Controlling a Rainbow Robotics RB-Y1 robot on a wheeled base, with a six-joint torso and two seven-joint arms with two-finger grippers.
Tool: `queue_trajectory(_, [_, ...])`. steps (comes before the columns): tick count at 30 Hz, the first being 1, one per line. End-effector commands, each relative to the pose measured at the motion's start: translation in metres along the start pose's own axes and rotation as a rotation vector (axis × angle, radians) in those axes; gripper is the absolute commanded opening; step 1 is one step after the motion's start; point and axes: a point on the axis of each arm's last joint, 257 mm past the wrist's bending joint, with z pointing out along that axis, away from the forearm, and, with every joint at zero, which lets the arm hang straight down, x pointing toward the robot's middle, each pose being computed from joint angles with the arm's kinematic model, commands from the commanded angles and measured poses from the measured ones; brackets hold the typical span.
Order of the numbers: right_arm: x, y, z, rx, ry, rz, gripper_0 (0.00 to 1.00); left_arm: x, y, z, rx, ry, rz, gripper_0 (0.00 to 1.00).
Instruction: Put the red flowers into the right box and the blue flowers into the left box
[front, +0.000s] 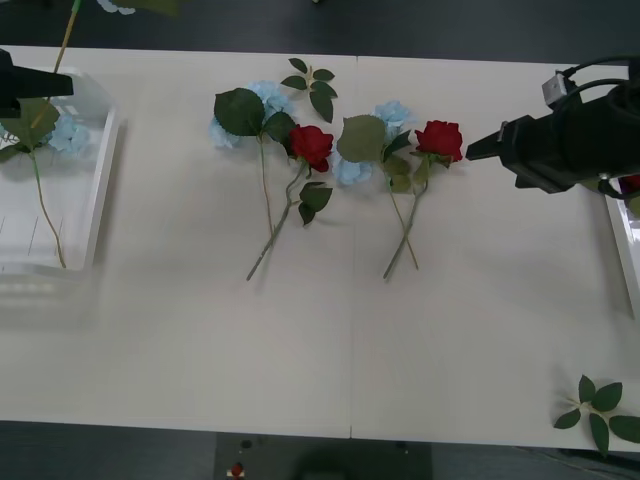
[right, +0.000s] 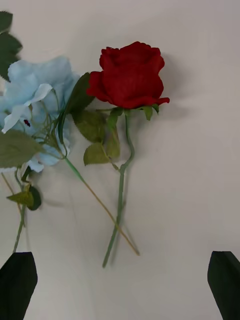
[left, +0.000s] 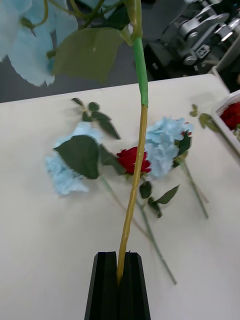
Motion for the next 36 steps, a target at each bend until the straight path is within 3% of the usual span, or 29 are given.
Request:
queue_trajectory(1, [-0.015, 0.018, 0.017, 0.054, -0.043, 0.042, 1.00, 0.009, 0.048, -0.044, -0.163, 0.080, 0.108, 0.00])
queue_trajectory(12, [-0.001, 0.005, 0.075, 0.300, -0.109, 0.013, 1.00, 0.054, 0.124, -0.111, -0.426, 0.291, 0.177, 0.00])
queue_trajectory(28, [0.001, -0.002, 0.121, 0.399, -0.163, 0.053, 1.00, 0.120, 0.178, -0.169, -0.552, 0.346, 0.078, 0.00])
queue_trajectory(36, [0.009, -0.009, 0.145, 0.407, -0.174, 0.042, 1.00, 0.175, 0.187, -0.145, -0.541, 0.349, -0.008, 0.00])
